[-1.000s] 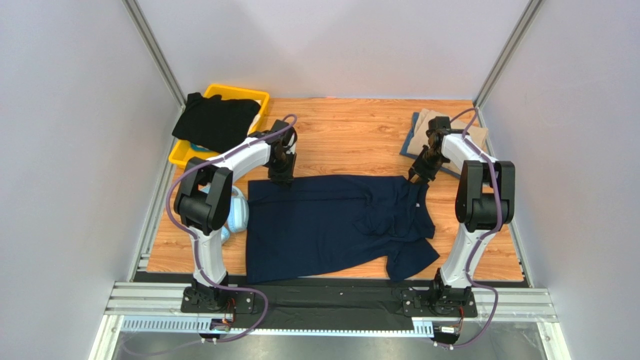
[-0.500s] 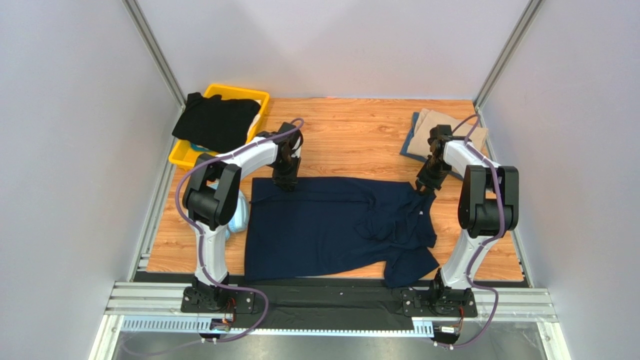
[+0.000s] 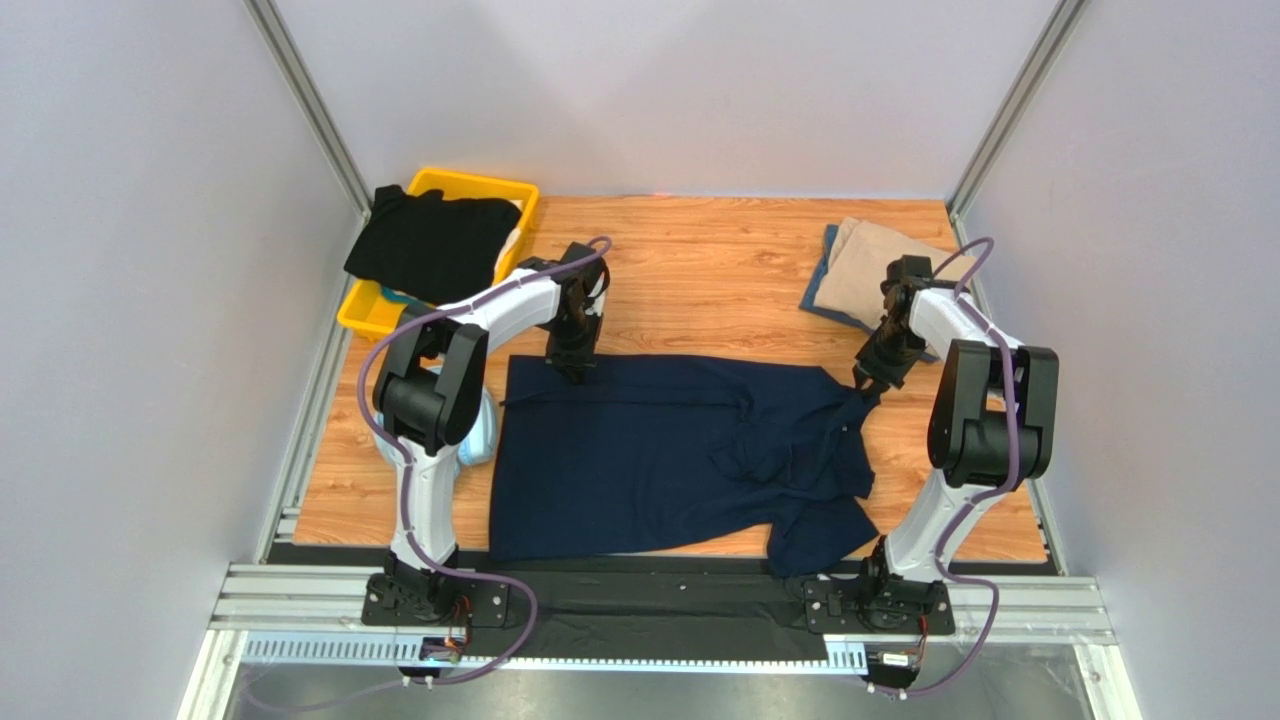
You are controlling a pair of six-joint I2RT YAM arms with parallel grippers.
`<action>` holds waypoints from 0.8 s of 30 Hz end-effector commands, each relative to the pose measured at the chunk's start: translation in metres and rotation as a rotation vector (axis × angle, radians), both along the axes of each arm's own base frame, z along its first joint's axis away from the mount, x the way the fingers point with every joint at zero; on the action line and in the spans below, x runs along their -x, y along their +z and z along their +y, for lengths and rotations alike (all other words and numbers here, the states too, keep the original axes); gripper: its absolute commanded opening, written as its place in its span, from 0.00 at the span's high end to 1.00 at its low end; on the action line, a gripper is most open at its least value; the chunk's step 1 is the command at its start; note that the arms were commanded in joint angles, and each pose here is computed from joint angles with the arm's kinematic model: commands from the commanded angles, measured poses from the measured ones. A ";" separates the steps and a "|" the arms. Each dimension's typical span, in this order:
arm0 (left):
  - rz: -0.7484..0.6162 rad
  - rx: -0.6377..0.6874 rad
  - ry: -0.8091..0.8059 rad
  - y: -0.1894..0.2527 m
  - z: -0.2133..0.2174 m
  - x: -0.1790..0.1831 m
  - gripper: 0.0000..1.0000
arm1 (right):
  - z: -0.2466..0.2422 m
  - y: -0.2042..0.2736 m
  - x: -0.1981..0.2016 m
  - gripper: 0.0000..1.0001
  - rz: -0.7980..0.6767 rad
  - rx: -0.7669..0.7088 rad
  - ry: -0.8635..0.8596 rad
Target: Fold and stack the t-shirts
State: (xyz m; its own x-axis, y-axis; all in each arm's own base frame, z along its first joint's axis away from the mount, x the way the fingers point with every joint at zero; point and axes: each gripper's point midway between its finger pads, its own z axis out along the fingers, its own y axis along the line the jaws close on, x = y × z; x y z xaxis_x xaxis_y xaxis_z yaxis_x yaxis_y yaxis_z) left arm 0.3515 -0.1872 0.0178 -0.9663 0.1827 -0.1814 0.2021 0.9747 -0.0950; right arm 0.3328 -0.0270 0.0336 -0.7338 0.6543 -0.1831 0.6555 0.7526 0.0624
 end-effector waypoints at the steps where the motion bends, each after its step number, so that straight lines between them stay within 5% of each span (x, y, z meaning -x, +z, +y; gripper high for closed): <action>1: 0.083 -0.071 -0.017 -0.015 0.012 0.017 1.00 | -0.012 0.006 -0.001 0.87 -0.041 0.016 -0.027; 3: 0.085 -0.073 -0.015 -0.016 0.012 0.018 1.00 | -0.015 0.004 0.000 0.99 -0.045 0.009 -0.043; 24: 0.110 -0.043 0.047 -0.021 0.024 0.007 0.99 | -0.034 0.007 -0.018 1.00 -0.090 -0.018 -0.127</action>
State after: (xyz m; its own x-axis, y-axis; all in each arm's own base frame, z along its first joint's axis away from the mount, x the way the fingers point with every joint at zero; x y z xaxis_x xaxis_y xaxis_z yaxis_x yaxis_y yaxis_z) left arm 0.3520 -0.1832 0.0171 -0.9767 0.1580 -0.1450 0.1760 0.9769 -0.1214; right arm 0.3284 -0.0511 0.0322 -0.6579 0.7309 -0.1815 0.7252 0.6799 0.1092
